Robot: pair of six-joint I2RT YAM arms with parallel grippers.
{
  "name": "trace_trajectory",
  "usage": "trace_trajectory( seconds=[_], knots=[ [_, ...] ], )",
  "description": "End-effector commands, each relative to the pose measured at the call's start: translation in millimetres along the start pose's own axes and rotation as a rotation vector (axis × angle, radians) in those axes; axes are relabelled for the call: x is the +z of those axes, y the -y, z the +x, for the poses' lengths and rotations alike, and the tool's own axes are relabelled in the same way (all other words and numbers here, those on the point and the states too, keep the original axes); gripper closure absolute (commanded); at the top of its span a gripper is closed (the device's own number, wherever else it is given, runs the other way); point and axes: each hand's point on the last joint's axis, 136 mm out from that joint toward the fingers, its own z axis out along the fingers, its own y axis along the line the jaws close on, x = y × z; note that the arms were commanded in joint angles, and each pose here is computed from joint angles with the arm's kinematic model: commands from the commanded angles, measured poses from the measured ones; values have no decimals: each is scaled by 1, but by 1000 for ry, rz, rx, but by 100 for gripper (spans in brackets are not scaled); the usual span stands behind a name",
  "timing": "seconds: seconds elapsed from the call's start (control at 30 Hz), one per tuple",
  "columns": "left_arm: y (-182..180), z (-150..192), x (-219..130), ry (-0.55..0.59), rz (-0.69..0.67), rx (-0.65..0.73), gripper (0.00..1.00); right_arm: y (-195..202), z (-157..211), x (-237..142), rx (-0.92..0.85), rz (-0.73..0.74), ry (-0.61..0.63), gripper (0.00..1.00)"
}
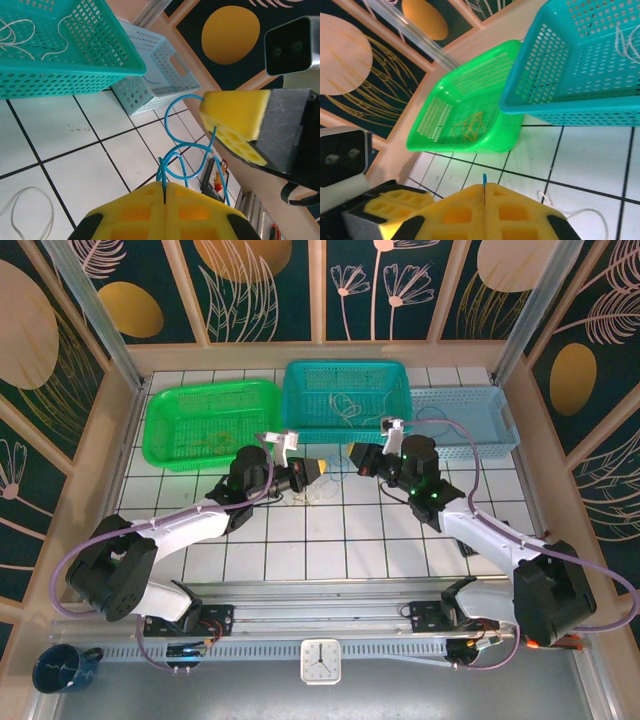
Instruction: Untangle the cables
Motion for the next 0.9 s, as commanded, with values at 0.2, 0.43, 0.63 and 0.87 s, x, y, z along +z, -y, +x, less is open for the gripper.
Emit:
trace_trajectory(
  seconds=[0.2,0.43,0.63,0.87],
  knots=[
    [31,-46,-28,197,37,74,100,86,29,-8,188,251,34,100],
    [37,-62,-48,309,28,99,100,104,42,-11,235,316,23,100],
    [37,-58,-45,293,37,113,100,79,43,1,187,191,-41,89],
    [32,-53,-40,268,28,120,100,70,30,-2,145,187,-26,100]
  ],
)
